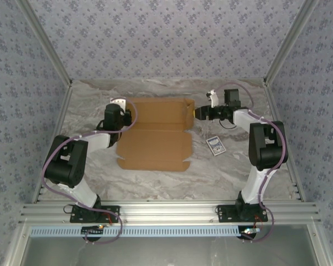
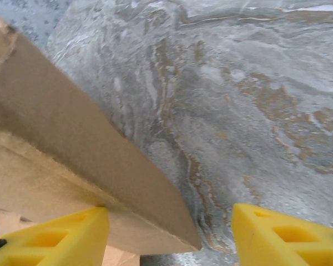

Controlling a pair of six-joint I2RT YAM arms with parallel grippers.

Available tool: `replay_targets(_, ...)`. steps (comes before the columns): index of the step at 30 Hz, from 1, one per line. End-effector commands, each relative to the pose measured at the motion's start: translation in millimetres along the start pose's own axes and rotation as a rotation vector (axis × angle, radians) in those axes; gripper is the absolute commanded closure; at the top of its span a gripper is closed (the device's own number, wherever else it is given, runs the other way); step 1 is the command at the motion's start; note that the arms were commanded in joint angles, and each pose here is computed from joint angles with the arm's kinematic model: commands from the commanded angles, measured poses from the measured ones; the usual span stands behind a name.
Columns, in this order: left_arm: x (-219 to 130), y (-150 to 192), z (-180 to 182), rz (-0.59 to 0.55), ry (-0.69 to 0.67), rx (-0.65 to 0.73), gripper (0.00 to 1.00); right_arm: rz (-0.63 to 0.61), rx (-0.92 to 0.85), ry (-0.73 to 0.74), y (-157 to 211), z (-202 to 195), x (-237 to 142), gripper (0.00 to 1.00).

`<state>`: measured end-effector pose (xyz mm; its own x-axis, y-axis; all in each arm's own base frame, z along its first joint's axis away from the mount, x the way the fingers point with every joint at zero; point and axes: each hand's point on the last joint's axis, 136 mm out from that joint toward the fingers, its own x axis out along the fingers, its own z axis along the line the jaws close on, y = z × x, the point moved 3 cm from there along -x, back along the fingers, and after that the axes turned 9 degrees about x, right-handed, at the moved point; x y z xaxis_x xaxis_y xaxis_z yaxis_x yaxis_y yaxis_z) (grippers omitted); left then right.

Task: Fold the paper box

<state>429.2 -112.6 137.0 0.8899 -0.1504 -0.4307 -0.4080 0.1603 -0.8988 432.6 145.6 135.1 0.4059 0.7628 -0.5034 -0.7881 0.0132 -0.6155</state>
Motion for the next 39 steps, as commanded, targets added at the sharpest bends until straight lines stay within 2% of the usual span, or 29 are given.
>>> replay_targets(1,-9,-38,-3,-0.096,0.027,-0.012,1.00,0.054,-0.070,-0.109,4,24,3,0.38)
replay_targets(7,-9,-39,-3,-0.097,0.031,-0.011,1.00,0.079,-0.134,-0.122,7,35,9,0.40)
replay_targets(22,-11,-38,-4,-0.096,0.034,-0.005,1.00,-0.002,-0.273,-0.009,-14,46,24,0.56)
replay_targets(29,-12,-37,-6,-0.107,0.047,0.002,1.00,-0.102,-0.349,0.145,-27,51,27,0.65)
replay_targets(30,-12,-37,-5,-0.108,0.045,0.004,1.00,-0.094,-0.336,0.184,-16,45,30,0.66)
replay_targets(39,-5,-27,-5,-0.086,0.035,0.000,1.00,-0.220,-0.315,0.406,-18,46,39,0.72)
